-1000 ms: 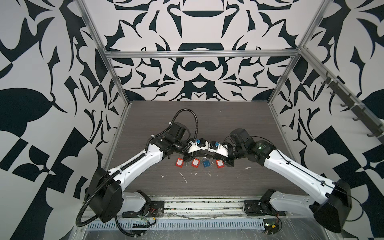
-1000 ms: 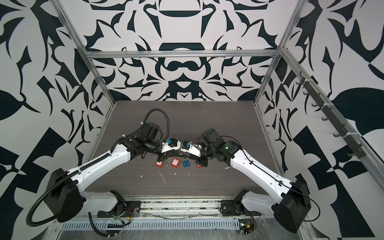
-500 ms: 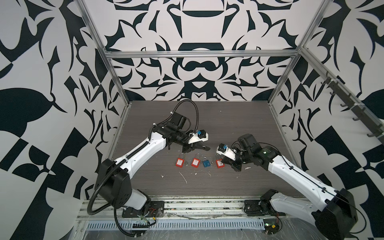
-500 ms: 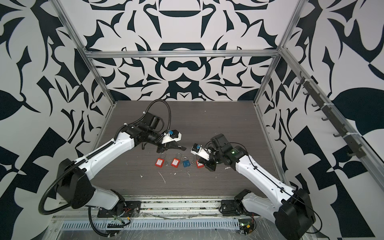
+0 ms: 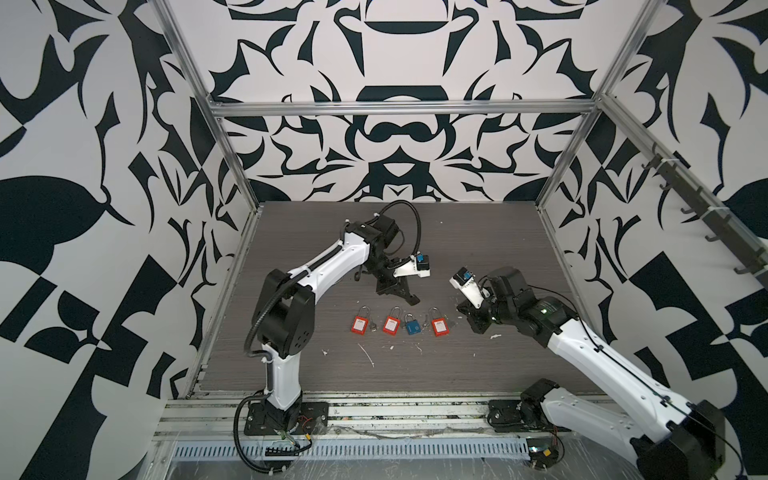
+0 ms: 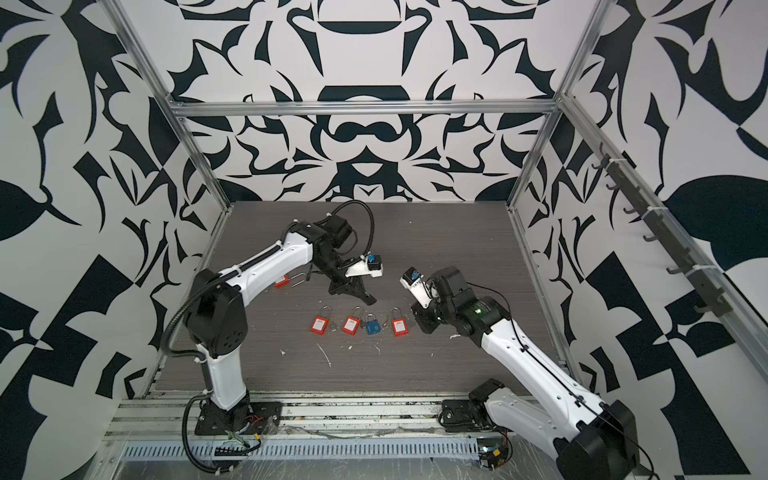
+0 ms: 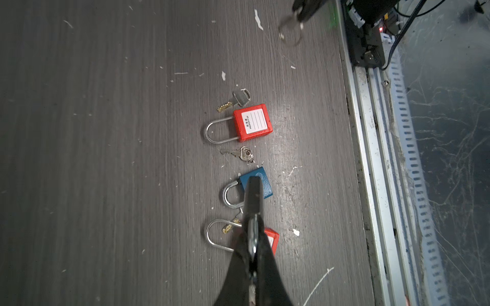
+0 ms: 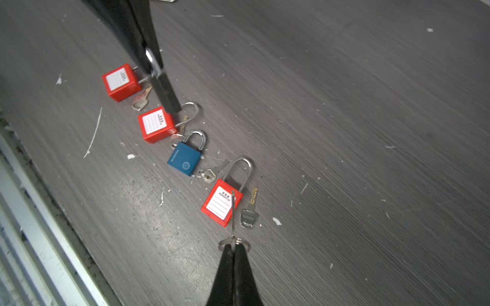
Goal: Lock with the key
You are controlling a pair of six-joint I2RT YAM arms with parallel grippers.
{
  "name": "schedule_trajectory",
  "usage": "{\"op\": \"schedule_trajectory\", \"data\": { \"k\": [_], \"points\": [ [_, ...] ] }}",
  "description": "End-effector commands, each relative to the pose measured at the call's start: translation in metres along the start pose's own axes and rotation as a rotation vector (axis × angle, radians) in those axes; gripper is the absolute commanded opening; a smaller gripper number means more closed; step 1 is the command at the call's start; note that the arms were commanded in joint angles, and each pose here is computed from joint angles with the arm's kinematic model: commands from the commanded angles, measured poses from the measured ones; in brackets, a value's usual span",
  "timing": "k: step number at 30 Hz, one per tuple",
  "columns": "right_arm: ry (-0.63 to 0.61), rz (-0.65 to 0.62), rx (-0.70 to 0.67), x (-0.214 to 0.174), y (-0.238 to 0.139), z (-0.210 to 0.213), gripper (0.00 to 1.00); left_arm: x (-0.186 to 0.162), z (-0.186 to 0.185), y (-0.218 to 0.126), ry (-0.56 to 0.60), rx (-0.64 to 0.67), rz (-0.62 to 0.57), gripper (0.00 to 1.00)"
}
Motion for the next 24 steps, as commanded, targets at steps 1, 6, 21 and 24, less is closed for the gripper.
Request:
{"op": "schedule_trajectory", "data": {
  "k": [1, 6, 21, 24],
  "points": [
    [0.099, -0.030, -0.084, 0.003, -0.006, -0.011, 0.00, 0.000, -0.004, 0.012, -0.051, -0.046, 0.096, 0.00],
    [0.128, -0.036, -0.104, 0.003, -0.008, -0.014, 0.00, 0.016, 0.015, 0.035, -0.058, -0.066, 0.125, 0.00],
    [0.164, -0.009, -0.074, -0.009, 0.007, -0.009, 0.00, 0.020, 0.050, 0.076, -0.099, -0.027, 0.201, 0.00],
    [0.164, -0.007, -0.069, -0.010, 0.009, -0.008, 0.00, 0.021, 0.049, 0.081, -0.095, -0.034, 0.207, 0.00]
  ]
}}
Point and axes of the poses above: each gripper's point midway between its finger pads, its own y axis out along the fingers, its own z axis along the line the jaws close on, x = y × z, the point moved 3 cm from there along -y, back along the fingers, and after that the axes turned 14 degrees about -y, right-handed, at the moved point
